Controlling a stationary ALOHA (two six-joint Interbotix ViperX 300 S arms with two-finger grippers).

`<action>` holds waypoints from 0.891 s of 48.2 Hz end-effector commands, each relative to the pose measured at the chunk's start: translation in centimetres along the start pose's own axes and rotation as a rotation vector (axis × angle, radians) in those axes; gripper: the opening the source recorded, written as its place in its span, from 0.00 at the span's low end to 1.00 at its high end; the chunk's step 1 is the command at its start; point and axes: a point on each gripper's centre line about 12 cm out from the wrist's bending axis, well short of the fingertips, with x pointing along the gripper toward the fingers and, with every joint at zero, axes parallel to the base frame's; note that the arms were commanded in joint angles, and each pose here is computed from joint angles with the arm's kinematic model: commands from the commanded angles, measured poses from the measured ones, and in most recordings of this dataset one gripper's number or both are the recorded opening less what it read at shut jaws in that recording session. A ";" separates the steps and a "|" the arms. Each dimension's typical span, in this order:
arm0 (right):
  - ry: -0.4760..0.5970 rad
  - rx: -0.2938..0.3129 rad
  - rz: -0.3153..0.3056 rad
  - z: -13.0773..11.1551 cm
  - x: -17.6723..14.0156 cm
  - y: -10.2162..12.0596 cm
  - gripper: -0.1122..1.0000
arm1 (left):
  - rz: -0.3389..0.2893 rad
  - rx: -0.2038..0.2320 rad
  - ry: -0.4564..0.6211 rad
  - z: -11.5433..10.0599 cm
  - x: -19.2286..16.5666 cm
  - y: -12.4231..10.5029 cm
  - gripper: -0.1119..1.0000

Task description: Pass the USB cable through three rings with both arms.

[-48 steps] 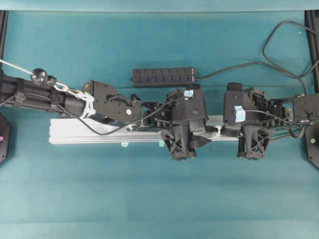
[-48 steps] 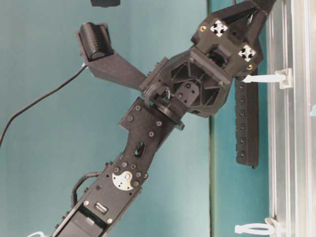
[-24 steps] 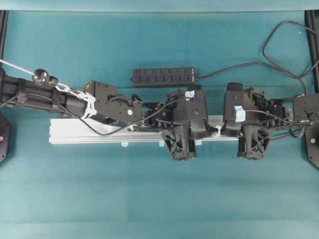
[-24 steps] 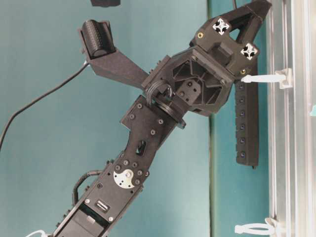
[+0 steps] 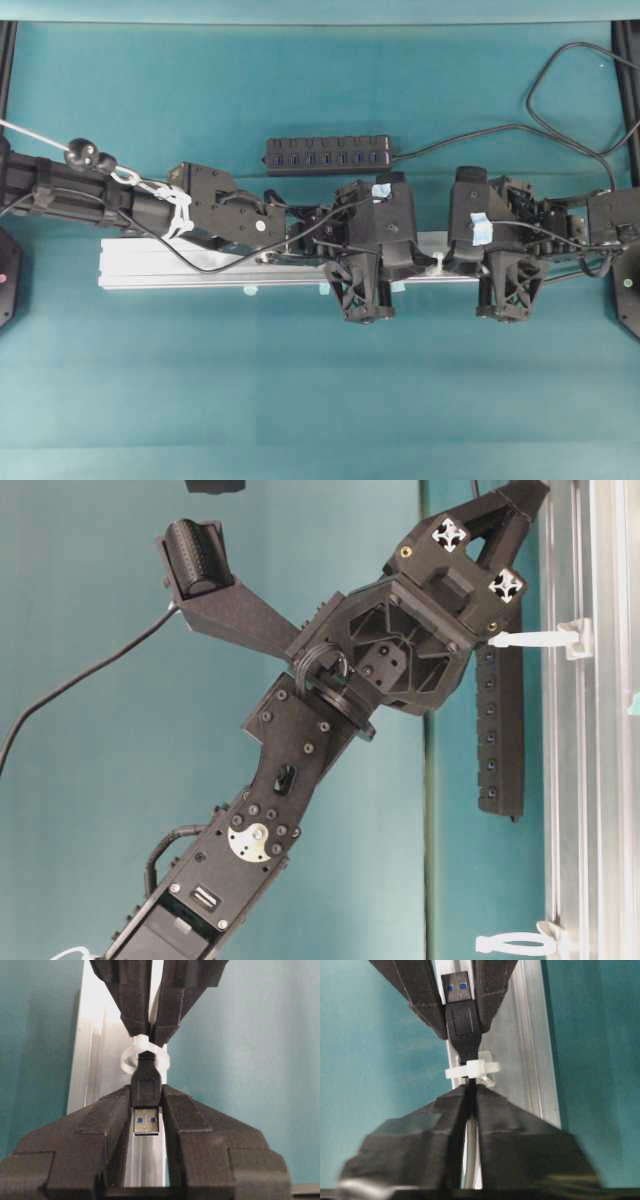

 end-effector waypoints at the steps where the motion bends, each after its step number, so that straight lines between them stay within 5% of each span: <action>1: 0.003 0.018 0.000 0.2 -0.2 0.0 0.09 | -0.001 0.005 -0.026 1.5 -1.0 -0.1 0.30; 8: 0.014 0.030 -0.002 0.1 -0.3 0.0 0.28 | 0.000 0.007 0.003 1.5 -1.4 -0.1 0.30; 19: -0.045 0.022 -0.002 1.1 -1.7 -0.1 0.85 | -0.005 0.075 0.023 2.2 -2.6 -0.4 0.30; 43: -0.142 0.024 -0.007 3.3 -3.5 -0.4 0.80 | -0.002 0.090 0.026 2.3 -5.2 -0.2 0.30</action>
